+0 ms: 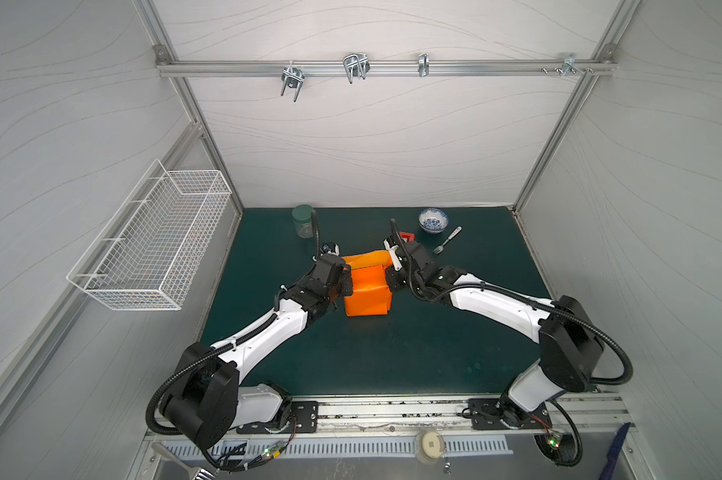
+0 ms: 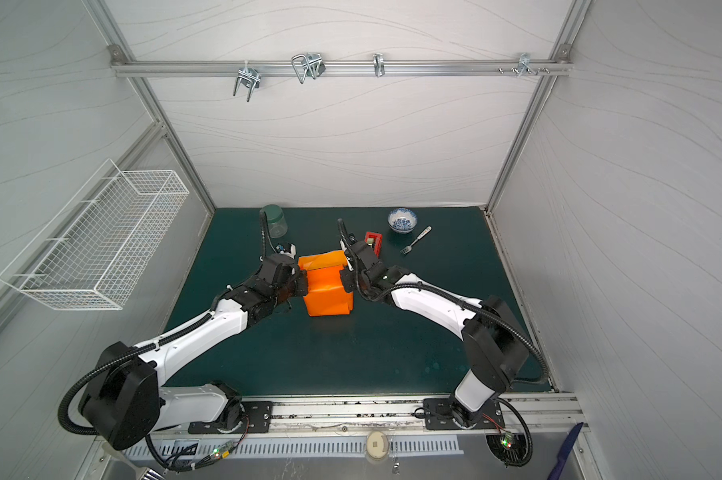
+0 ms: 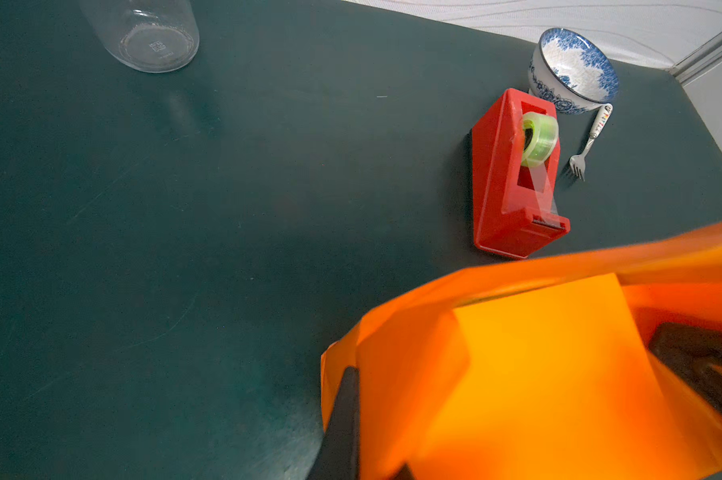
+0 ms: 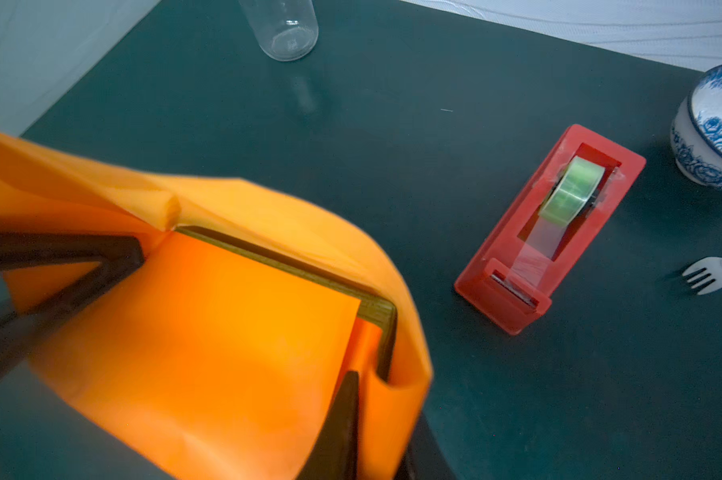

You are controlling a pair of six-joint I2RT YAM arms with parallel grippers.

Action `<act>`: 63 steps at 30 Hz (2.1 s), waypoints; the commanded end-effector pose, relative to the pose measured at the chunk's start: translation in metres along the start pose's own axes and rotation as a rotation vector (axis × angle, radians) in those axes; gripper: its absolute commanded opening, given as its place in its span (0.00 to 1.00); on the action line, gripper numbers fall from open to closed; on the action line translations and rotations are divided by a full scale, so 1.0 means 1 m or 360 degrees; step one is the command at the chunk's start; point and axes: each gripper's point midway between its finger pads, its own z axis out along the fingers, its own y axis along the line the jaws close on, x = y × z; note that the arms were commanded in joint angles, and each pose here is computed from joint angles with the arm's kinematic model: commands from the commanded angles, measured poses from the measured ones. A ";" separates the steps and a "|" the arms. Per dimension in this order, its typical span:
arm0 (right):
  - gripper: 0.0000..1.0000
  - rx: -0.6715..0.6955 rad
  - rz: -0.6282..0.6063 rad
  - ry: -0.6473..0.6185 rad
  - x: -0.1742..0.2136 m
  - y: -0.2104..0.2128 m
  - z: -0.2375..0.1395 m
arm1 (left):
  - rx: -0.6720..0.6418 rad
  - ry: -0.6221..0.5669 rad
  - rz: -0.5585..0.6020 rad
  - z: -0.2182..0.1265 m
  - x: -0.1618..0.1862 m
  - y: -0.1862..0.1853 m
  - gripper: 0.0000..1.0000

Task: Wrap the gift box in paper

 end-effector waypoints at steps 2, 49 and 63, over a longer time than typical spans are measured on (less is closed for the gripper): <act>0.10 0.0088 -0.0040 0.0077 0.015 -0.014 0.009 | 0.0013 -0.0047 -0.0004 -0.001 -0.011 -0.005 0.00; 0.38 -0.0713 0.0453 0.0057 -0.016 -0.012 -0.007 | 0.0031 -0.0057 -0.0017 -0.002 -0.012 -0.007 0.00; 0.32 -0.0840 0.0414 -0.0090 -0.003 -0.014 -0.038 | 0.0037 -0.0044 -0.0013 0.000 -0.011 -0.008 0.00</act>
